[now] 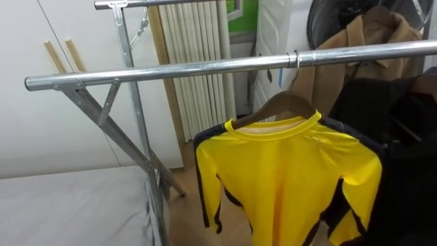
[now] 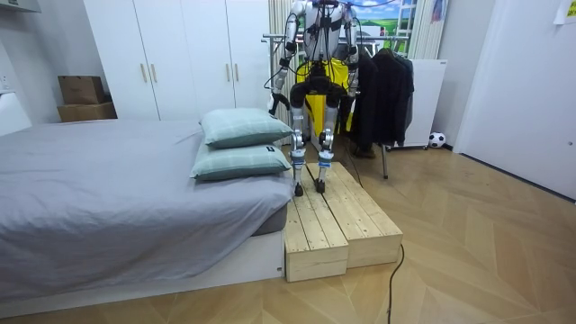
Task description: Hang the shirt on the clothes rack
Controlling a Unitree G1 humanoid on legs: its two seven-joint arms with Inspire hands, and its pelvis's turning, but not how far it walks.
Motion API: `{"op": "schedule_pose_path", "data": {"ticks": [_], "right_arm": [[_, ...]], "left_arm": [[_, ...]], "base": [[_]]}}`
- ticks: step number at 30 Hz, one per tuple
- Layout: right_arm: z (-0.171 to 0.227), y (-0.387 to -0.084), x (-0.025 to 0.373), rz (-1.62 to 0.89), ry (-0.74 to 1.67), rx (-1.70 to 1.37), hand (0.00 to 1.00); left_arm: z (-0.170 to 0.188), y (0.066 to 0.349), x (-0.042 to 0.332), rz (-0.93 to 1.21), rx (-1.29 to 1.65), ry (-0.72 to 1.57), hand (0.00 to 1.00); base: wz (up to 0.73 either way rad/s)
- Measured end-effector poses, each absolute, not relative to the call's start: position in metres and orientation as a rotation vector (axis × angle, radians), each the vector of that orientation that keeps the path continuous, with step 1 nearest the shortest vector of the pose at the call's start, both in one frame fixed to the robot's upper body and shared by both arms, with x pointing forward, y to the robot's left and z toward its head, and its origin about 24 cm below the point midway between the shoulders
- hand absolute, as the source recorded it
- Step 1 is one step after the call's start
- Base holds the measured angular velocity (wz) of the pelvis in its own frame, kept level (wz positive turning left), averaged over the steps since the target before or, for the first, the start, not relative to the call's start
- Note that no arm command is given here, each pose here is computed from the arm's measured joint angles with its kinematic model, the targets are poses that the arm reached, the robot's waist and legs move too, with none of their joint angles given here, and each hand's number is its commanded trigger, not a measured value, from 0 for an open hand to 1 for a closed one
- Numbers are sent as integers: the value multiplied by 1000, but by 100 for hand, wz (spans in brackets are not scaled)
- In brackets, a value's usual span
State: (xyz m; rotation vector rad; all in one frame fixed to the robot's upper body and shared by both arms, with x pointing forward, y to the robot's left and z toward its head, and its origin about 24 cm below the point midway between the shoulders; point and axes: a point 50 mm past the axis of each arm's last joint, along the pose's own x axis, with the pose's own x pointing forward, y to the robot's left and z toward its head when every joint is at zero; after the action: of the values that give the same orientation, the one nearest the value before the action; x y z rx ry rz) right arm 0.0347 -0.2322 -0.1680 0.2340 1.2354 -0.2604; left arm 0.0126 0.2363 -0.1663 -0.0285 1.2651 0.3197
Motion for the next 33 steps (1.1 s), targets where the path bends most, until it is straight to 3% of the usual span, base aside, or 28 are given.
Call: {"op": "schedule_pose_path", "data": {"ticks": [20,33], "right_arm": [[-171,-225,28,-331,1272,359,0],[-171,-222,39,-224,1272,288,0]], "left_arm": [[-167,237,12,326,-11,1300,0],[-166,238,15,328,-1,1291,0]], "base": [[1],[10]]}}
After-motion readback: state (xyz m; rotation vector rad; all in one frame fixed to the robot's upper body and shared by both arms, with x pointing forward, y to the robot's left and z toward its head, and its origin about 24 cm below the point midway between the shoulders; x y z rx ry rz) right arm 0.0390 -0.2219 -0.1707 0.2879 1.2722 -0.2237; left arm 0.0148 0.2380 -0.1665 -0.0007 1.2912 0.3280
